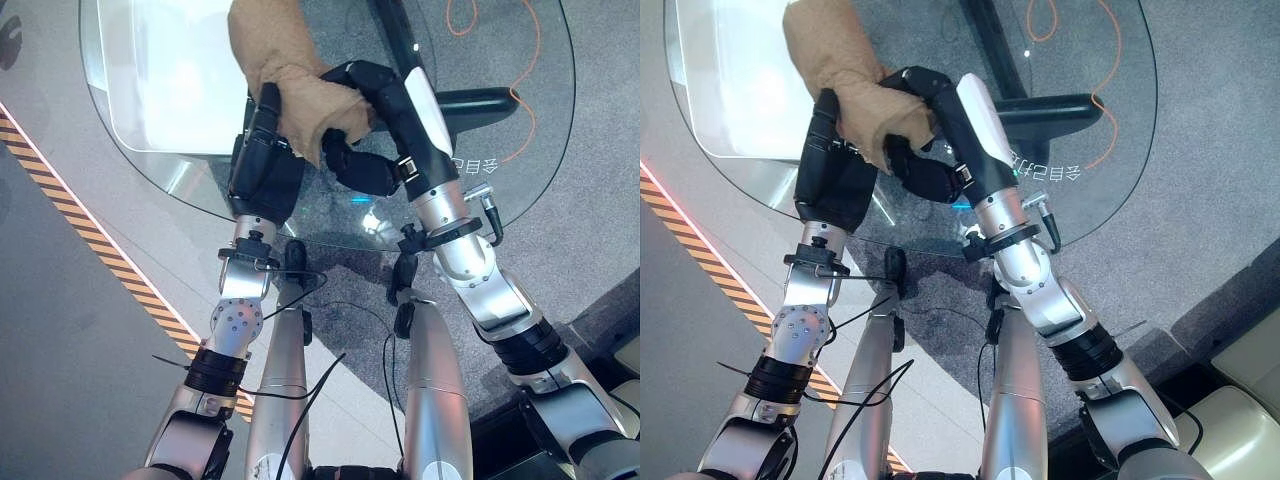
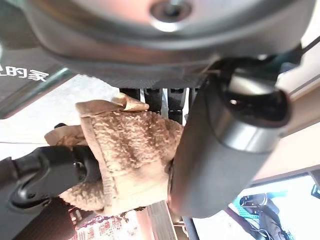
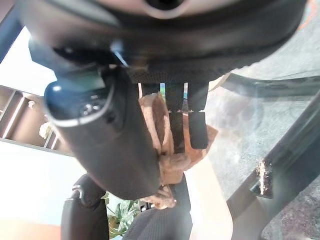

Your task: Wipe the table with a cloth and put it in the basket.

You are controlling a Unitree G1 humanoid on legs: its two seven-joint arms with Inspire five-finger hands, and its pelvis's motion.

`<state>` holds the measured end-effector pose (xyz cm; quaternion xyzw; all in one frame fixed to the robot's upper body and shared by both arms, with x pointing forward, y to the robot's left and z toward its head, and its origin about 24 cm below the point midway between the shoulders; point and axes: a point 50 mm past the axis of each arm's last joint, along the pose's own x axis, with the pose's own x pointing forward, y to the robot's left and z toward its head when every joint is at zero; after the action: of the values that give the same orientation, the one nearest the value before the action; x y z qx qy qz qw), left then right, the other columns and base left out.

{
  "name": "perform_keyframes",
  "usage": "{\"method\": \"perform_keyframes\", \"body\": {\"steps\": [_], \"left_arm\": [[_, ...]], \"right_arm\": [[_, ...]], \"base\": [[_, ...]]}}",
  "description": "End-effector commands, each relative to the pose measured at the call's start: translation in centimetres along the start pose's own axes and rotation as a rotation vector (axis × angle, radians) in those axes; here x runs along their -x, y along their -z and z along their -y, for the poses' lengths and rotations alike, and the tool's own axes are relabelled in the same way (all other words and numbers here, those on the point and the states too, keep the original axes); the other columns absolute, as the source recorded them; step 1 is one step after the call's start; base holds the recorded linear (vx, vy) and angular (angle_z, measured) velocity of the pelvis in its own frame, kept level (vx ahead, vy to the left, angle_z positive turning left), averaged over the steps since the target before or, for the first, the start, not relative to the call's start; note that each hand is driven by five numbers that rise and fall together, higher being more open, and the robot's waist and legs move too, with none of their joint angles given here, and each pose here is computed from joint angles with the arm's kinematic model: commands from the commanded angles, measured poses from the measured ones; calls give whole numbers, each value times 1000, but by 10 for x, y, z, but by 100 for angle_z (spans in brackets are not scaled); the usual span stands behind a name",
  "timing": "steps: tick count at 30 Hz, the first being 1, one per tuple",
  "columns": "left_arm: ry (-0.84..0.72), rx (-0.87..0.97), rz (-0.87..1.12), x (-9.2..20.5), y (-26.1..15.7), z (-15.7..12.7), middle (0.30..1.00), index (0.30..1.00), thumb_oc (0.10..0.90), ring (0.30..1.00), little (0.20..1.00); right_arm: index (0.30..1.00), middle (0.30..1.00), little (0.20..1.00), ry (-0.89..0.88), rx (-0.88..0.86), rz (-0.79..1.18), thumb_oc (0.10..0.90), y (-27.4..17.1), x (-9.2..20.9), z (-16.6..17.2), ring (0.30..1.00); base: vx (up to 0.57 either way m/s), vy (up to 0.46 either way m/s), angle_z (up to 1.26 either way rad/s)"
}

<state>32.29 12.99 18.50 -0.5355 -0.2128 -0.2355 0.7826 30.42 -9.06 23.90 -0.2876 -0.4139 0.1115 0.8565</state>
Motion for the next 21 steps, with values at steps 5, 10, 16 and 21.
{"method": "perform_keyframes", "body": {"steps": [5,10,16,21], "left_arm": [[437,-26,84,-25,-12,82,300,300,100,300,200],[436,-25,84,-24,-12,81,300,300,100,300,200],[437,-27,89,-25,-13,82,300,300,100,300,200],[431,-27,127,-25,-16,82,300,300,100,300,200]], "right_arm": [[300,300,200,66,-20,294,100,-56,-18,15,300],[300,300,200,58,-19,294,100,-56,-18,14,300],[300,300,200,62,-20,294,100,-55,-18,14,300],[900,900,900,74,-25,292,800,-56,-19,15,900]], "base": [[0,0,0],[0,0,0],[0,0,0],[0,0,0]]}}
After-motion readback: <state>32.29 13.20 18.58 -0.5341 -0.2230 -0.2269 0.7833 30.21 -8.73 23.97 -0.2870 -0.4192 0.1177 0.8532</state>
